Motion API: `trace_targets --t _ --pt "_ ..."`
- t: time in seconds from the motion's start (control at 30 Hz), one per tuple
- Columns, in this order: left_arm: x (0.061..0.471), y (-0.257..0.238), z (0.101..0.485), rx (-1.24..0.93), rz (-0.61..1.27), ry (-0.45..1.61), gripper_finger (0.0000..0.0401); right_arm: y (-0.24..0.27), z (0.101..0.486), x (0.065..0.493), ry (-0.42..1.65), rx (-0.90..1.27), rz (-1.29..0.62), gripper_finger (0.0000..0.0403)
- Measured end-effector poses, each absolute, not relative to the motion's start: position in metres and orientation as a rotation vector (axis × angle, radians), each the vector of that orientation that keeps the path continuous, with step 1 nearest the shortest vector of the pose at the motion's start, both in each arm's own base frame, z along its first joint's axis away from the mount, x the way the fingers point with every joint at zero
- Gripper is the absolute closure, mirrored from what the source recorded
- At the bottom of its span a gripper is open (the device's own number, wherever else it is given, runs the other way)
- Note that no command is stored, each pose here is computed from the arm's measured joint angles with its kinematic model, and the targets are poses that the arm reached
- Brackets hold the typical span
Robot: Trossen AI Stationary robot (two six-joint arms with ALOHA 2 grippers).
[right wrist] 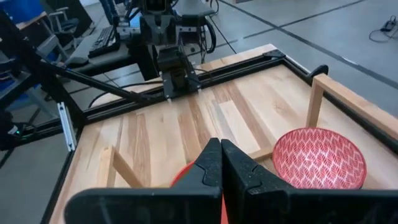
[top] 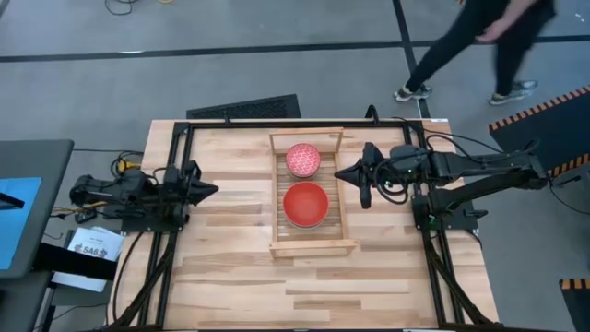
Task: Place and stack bowls onto a shelf
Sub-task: Return to Home Position
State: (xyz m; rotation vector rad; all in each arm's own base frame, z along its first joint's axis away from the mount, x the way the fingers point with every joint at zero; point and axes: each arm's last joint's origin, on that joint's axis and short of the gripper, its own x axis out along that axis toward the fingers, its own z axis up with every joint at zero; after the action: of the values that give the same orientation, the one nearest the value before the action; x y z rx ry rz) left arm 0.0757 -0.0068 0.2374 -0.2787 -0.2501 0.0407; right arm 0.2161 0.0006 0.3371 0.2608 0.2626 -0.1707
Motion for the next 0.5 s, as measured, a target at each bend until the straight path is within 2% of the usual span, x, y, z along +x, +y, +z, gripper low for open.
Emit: trace_targets --t 0.5 --pt "0.0782 -0.007 0.2284 -0.168 0.024 -0.16 0.0401 0.0006 0.337 0.2161 0.258 0.323 -0.18 0.0384"
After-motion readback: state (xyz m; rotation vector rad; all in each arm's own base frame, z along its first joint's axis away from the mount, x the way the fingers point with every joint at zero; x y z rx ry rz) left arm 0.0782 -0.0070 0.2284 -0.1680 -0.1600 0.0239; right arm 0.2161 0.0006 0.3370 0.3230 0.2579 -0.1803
